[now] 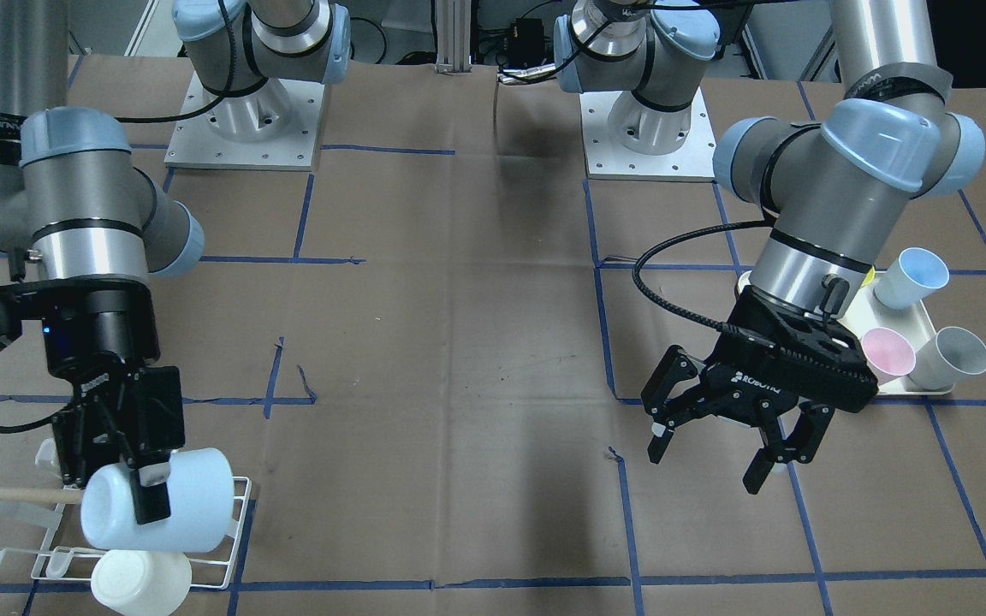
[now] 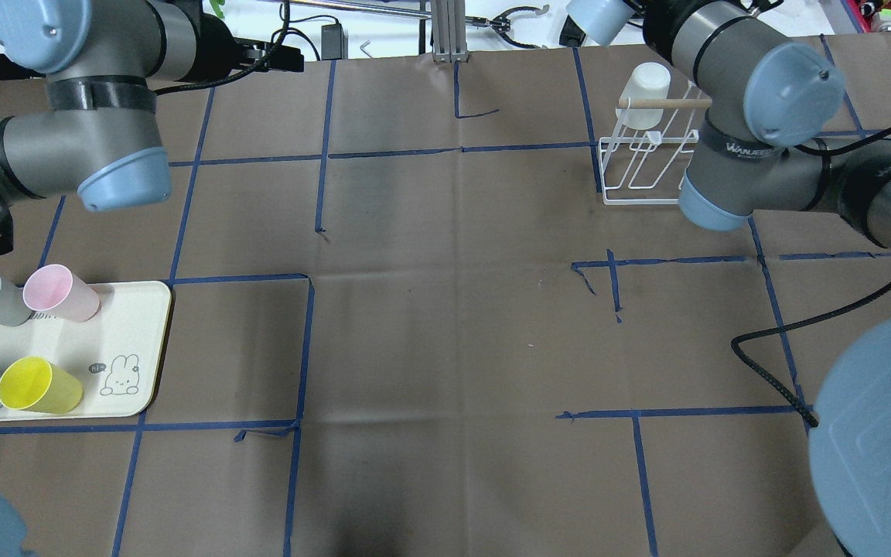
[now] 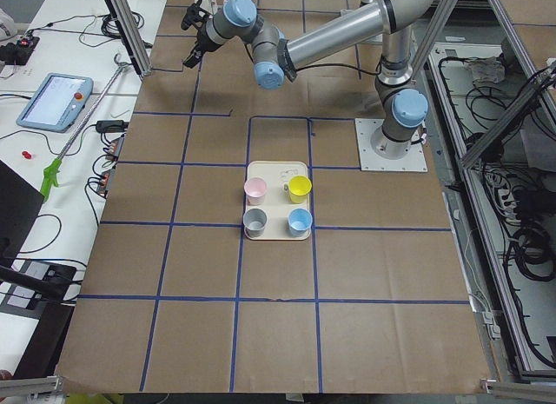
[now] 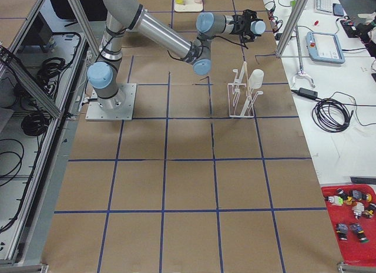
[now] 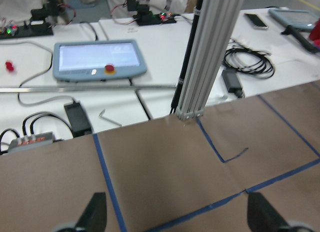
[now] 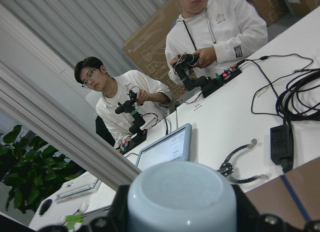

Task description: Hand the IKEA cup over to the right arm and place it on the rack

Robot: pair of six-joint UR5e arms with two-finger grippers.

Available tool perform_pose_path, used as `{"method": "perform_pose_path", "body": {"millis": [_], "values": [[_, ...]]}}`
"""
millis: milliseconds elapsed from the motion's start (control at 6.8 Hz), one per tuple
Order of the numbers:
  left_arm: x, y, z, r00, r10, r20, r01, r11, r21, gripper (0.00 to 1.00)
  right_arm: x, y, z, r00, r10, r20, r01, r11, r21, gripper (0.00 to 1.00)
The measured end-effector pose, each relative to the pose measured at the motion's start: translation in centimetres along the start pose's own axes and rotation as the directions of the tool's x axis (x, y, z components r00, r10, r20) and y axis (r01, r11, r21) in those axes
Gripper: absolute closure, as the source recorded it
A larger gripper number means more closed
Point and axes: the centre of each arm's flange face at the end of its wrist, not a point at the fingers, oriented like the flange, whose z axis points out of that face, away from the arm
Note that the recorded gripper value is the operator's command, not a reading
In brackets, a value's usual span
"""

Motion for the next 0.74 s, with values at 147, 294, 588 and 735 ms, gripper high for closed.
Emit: {"method": "perform_pose_path", "body": {"millis": [147,294,588,735], "values": [[1.2,0.5,-0.9,0.996,-0.057,0.067,0.066,0.987,-0.146,0.0,2.3,-1.6,-0.4,0.993,-0.112,-0.033,0.112,0.994,0.017,0.89],[2.2,1.2,-2.9,0.988,-0.103,0.113,0.132,0.95,-0.282,0.0,4.8,-3.2,-0.8,0.978,-0.193,-0.077,0.195,0.98,0.025,0.88],[3.5,2.3,-8.3,0.975,-0.121,0.187,0.197,0.861,-0.469,0.0,10.6,-5.5,-1.4,0.939,-0.297,-0.174,0.298,0.954,-0.02,0.88],[4.1,2.9,-10.6,0.971,-0.119,0.206,0.21,0.838,-0.503,0.0,12.8,-5.9,-1.4,0.907,-0.369,-0.202,0.365,0.929,-0.057,0.88]]}}
